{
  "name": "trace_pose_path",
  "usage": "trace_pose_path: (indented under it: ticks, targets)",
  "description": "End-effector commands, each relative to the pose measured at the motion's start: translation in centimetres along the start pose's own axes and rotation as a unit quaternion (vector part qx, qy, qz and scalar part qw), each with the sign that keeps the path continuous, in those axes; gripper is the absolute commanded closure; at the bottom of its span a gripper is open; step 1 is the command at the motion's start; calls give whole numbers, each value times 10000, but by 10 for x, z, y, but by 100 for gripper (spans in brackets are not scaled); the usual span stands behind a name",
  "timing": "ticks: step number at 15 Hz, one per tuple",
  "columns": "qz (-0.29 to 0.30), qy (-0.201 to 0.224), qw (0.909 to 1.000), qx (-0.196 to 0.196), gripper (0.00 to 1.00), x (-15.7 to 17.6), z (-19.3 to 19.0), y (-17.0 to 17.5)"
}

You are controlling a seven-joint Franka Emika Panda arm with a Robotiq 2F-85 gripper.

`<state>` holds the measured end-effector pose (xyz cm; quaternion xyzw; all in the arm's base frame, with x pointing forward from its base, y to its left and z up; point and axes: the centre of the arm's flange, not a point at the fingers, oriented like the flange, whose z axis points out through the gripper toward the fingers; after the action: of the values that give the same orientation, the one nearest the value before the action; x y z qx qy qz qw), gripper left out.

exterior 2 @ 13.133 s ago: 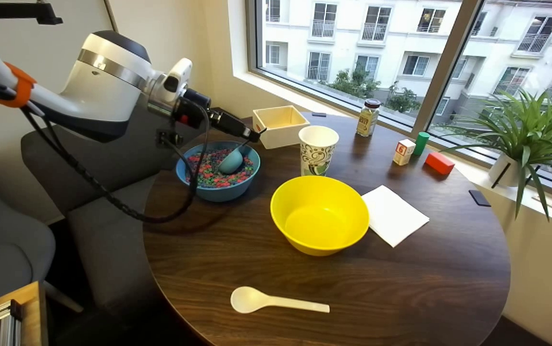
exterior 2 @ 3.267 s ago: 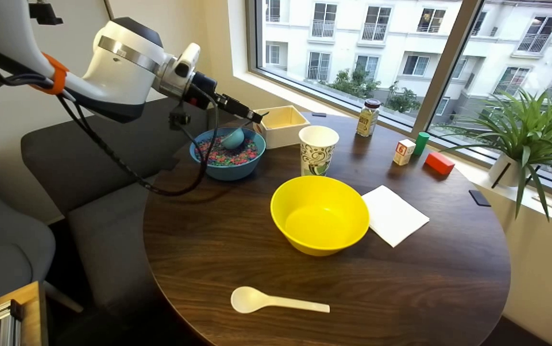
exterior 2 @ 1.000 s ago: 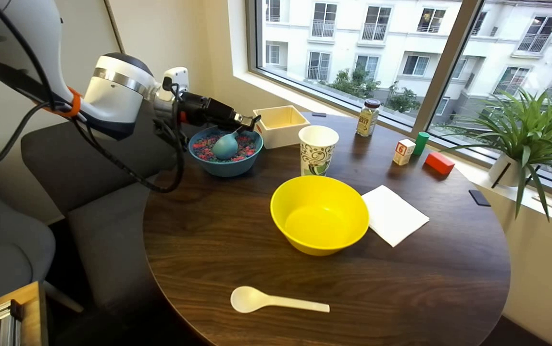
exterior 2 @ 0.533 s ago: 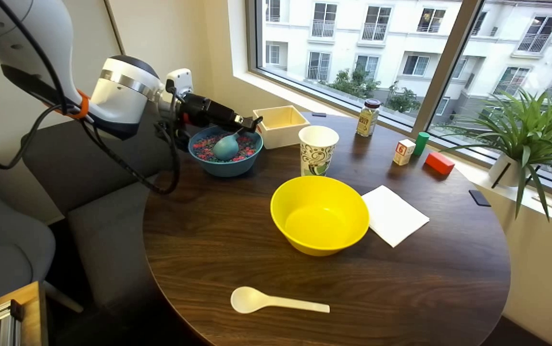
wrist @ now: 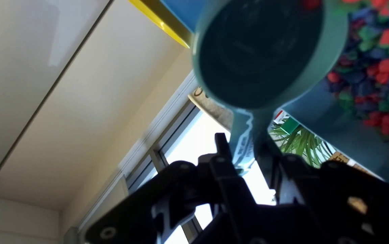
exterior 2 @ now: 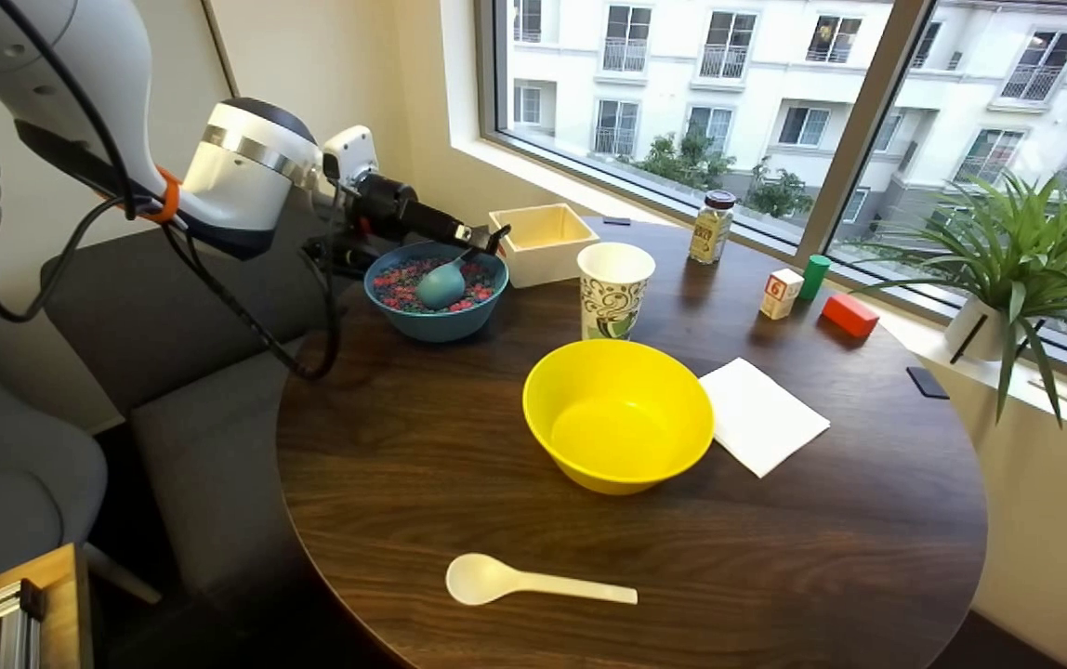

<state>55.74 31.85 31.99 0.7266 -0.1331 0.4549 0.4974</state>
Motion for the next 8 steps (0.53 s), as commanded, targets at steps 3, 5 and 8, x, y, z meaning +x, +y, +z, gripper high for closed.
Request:
trace_pose_path:
  ticks: [3,5,8]
  targets:
    - [774,-229,9967,68,94,-5,0,-9]
    - [1007,-289,9944,133,94,-4,1,-7]
    - [1286,-409,9905,263,94,-1,6,-3]
